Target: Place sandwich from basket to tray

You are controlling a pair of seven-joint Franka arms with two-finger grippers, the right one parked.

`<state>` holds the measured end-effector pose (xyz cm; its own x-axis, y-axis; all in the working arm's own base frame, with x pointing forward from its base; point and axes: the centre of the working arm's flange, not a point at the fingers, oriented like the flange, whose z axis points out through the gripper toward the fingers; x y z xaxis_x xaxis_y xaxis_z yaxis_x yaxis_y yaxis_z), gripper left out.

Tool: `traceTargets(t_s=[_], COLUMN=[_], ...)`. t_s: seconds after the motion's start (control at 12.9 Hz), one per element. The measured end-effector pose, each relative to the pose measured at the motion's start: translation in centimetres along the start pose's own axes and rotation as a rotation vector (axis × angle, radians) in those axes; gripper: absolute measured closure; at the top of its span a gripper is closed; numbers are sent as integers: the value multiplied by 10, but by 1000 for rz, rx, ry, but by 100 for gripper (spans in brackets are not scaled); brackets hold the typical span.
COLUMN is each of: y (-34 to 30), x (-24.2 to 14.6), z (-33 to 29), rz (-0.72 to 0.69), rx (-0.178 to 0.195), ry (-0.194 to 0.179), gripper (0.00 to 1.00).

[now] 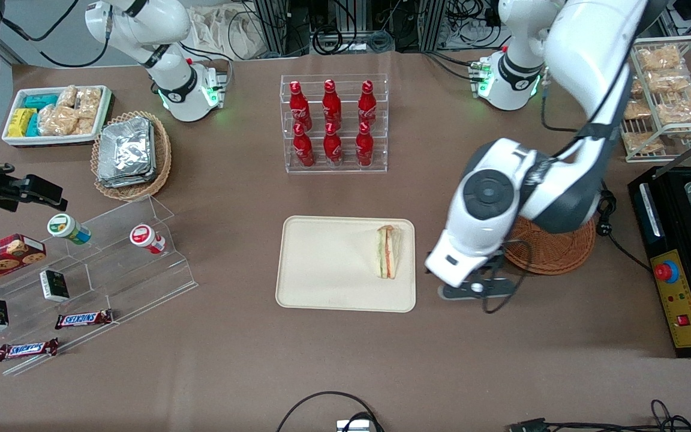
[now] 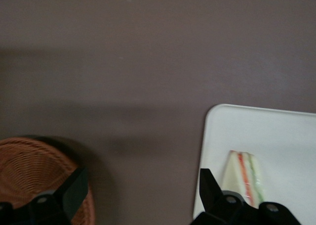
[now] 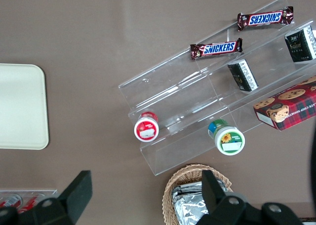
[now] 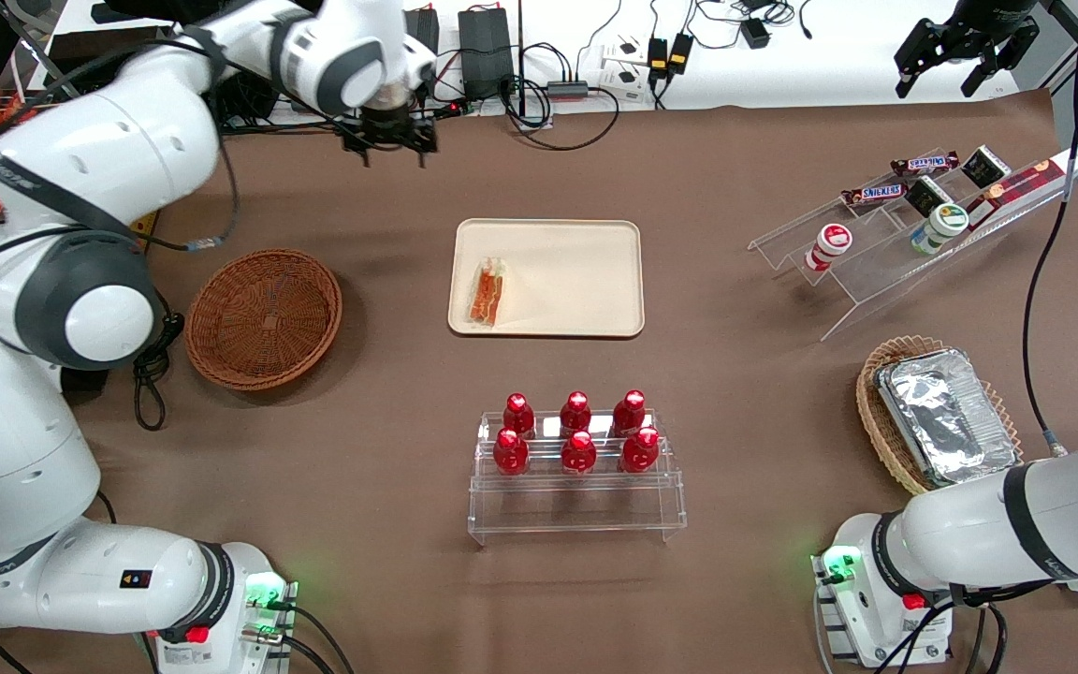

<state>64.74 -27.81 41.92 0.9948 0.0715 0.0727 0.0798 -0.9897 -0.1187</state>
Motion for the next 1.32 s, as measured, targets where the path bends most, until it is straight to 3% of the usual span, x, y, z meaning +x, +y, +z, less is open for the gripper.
traceTargets(t_s=[0.31, 0.54, 0.77, 1.08, 1.32], y=[-61, -89, -112, -181, -232], x=[11, 16, 14, 14, -1], z=[-31, -45, -58, -89, -120], rz=[-90, -74, -27, 39, 84], rx=[32, -16, -30, -108, -114], ry=[-27, -49, -79, -102, -116], gripper=[0, 0, 0, 0, 0])
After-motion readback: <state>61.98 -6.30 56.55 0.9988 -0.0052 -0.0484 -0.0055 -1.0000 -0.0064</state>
